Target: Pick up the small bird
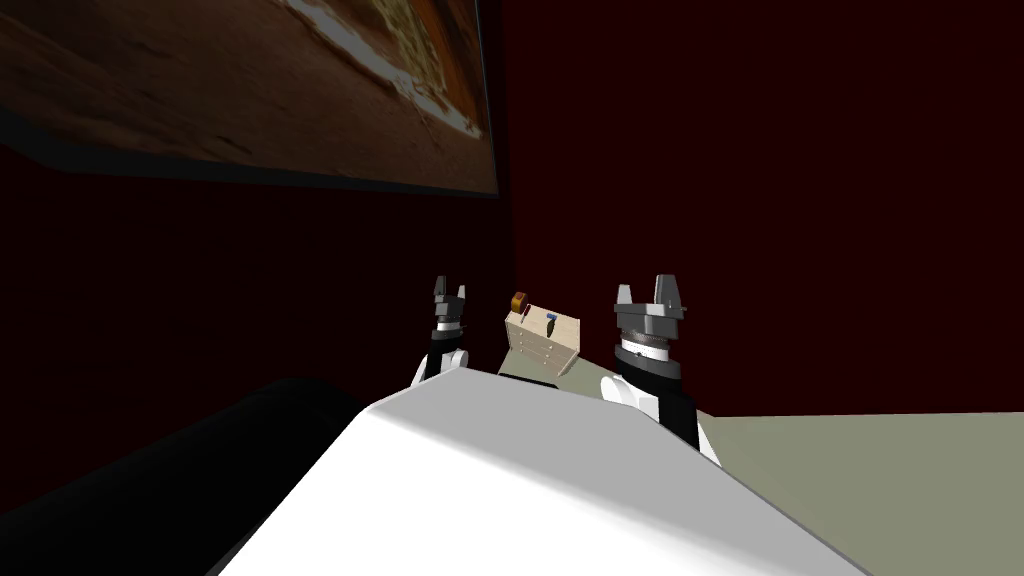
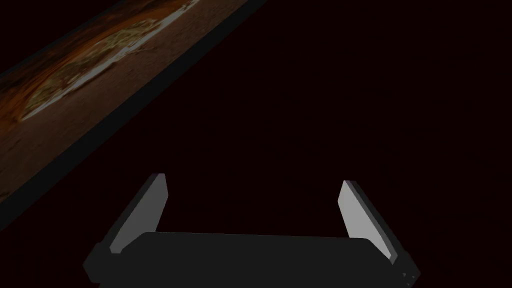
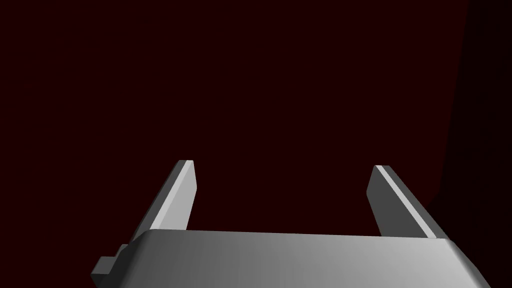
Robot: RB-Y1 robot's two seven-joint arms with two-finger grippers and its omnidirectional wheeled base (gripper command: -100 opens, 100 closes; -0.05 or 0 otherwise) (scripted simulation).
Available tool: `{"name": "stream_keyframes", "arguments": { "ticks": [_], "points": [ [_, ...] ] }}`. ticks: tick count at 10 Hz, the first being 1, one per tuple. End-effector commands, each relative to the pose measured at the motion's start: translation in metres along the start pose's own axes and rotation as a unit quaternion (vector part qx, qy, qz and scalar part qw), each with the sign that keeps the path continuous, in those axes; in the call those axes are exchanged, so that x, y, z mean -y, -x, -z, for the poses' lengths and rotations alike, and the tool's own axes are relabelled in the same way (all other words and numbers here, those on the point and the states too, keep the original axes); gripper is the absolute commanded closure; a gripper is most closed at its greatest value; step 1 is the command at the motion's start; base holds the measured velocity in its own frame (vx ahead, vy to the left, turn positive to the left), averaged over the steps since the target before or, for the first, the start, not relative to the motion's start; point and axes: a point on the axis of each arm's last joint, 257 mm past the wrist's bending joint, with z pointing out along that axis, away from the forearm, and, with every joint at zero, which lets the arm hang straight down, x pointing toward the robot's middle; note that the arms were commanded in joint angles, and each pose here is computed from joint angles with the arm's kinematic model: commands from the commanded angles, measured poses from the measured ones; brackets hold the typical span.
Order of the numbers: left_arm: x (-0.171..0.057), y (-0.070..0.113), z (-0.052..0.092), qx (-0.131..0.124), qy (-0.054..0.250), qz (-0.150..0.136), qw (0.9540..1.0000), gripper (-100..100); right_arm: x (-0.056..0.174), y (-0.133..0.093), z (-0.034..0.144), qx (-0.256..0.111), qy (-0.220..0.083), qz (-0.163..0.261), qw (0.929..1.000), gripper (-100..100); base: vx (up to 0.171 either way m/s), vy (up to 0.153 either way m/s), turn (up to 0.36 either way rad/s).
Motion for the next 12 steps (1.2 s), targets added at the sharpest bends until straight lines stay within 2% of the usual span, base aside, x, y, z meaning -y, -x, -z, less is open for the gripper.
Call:
{"name": "stream_keyframes", "arguments": {
  "ticks": [1, 3, 8, 11, 12],
  "points": [
    [0.0, 0.0, 0.0, 0.0, 0.0, 0.0, 1.0, 0, 0.009, 0.006, 0.004, -0.001, -0.015, -0.016, 0.9998, -100, 0.0, -0.01, 0.178],
    [0.0, 0.0, 0.0, 0.0, 0.0, 0.0, 1.0, 0, 0.022, 0.014, 0.009, 0.003, -0.035, -0.035, 0.9988, -100, 0.0, -0.036, 0.174],
    [0.0, 0.0, 0.0, 0.0, 0.0, 0.0, 1.0, 0, 0.04, 0.032, 0.017, 0.023, -0.063, -0.079, 0.9946, -100, -0.002, -0.025, 0.105],
    [0.0, 0.0, 0.0, 0.0, 0.0, 0.0, 1.0, 0, 0.061, 0.048, 0.028, 0.041, -0.096, -0.11, 0.9885, -100, 0.0, -0.027, 0.155],
    [0.0, 0.0, 0.0, 0.0, 0.0, 0.0, 1.0, 0, 0.062, 0.051, 0.028, 0.048, -0.096, -0.124, 0.9865, -100, 0.001, -0.029, 0.091]
  ]
}}
